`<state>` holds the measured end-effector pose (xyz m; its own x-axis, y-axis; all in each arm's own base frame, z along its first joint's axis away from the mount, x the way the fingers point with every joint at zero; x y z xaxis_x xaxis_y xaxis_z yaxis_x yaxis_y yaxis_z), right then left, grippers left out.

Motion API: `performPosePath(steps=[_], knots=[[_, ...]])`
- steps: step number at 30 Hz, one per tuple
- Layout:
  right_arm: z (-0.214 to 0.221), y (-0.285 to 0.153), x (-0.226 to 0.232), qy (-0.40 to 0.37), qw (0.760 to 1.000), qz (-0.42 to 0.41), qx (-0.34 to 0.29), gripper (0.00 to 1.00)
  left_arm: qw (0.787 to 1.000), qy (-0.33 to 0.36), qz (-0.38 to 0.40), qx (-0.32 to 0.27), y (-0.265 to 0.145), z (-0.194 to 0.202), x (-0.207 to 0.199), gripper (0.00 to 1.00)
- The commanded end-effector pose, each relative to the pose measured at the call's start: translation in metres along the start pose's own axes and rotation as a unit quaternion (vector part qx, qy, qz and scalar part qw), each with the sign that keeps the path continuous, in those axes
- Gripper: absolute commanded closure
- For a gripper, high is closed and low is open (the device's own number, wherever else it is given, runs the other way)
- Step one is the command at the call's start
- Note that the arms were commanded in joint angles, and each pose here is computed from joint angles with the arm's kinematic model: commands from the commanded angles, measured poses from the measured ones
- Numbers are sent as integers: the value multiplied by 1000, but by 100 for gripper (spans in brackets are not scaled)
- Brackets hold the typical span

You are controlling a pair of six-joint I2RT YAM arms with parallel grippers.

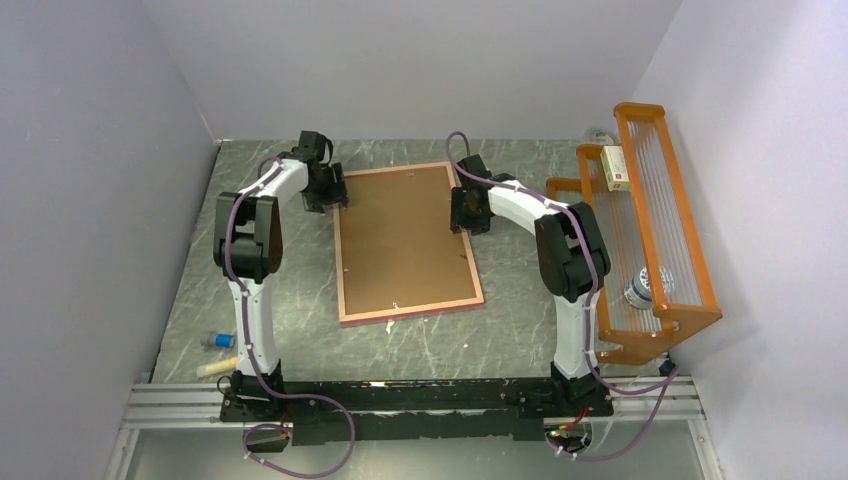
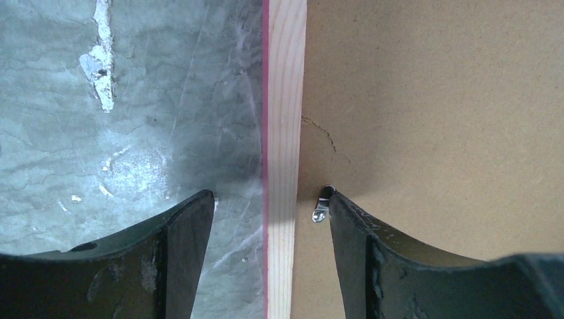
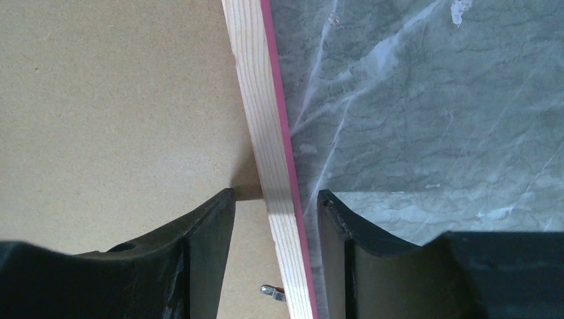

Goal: Put the photo into the frame
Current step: Install the photo frame at the center of the board, then move the photo frame to the center of the board.

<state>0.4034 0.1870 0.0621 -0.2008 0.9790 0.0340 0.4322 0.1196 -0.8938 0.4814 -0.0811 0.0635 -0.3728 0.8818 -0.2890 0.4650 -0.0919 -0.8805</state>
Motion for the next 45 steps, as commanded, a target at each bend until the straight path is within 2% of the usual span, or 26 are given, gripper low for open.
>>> performPosePath(steps=[1, 6, 17, 24, 30, 36, 43, 45], knots=[[-9, -11, -3, -8, 1000, 1, -24, 48, 998, 31, -48, 30, 15, 15, 17, 31], [-7, -10, -3, -5, 1000, -1, -24, 49, 997, 29, -58, 28, 12, 15, 19, 43], [-6, -9, 1, 2, 999, -14, -35, 56, 999, 20, -36, 31, 4, 14, 11, 71], [-5, -9, 1, 2, 999, -17, -33, 58, 999, 16, -12, 38, -1, 15, 3, 76], [-7, -9, 0, 6, 999, -18, -35, 57, 997, 49, 32, 40, -7, 15, -7, 75], [-17, -12, 1, 12, 999, -28, -42, 53, 995, 78, 65, 21, -21, 6, -14, 65], [-27, -12, 1, 33, 996, -71, -48, 47, 997, 10, 74, -20, -44, -22, -9, 55], [-27, -10, 3, 33, 995, -85, -43, 46, 996, -12, 88, -18, -47, -25, -9, 50]])
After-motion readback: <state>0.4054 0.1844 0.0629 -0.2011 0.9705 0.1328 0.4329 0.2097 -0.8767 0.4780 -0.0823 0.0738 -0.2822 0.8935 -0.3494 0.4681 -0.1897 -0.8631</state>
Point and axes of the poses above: each gripper's point midway between its finger pads, its own y axis out along the fingers, its own x axis along the line the jaws close on, z = x × y, the point moved 4 cm from there along -y, back along the fingers, and after that the axes turned 14 degrees about -y, right-handed, at the moved point
